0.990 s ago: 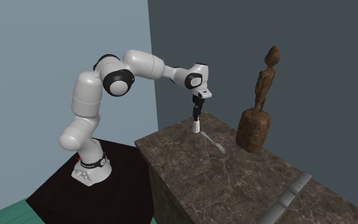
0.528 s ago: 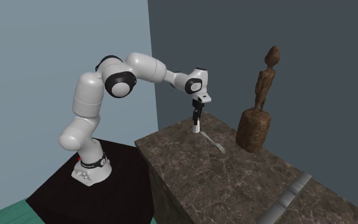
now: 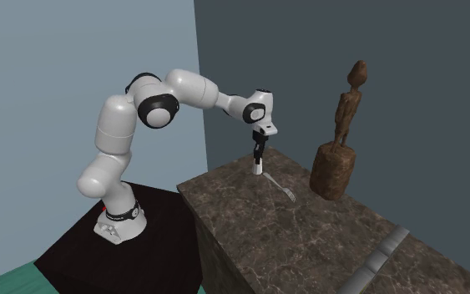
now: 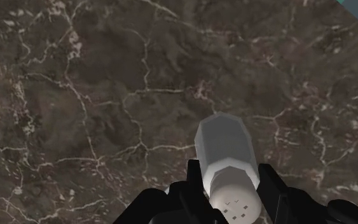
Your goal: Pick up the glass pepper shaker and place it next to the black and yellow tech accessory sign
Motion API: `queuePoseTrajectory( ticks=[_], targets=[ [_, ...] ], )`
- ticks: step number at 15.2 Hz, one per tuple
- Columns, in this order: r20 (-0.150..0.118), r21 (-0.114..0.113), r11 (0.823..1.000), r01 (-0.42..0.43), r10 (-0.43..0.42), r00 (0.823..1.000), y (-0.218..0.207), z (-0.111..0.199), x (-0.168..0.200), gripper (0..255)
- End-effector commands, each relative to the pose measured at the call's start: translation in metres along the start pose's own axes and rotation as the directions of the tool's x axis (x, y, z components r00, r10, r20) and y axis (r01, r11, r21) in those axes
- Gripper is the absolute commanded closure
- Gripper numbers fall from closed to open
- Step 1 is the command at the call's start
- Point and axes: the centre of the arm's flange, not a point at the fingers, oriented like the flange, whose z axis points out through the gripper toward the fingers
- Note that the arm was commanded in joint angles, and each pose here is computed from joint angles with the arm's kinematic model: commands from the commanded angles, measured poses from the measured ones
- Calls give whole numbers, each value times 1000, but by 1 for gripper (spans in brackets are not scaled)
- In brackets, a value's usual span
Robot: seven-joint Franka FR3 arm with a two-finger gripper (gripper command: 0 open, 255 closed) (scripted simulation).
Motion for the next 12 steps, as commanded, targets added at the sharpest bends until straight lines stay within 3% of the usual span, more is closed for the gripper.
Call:
queuePoseTrajectory(
  ticks=[1,7,12],
  targets=[
    [0,0,1000,0,0,1000,0,0,0,255],
    [0,0,1000,0,0,1000,0,0,0,255],
    [0,0,1000,0,0,1000,3,-26,0,255]
  ],
)
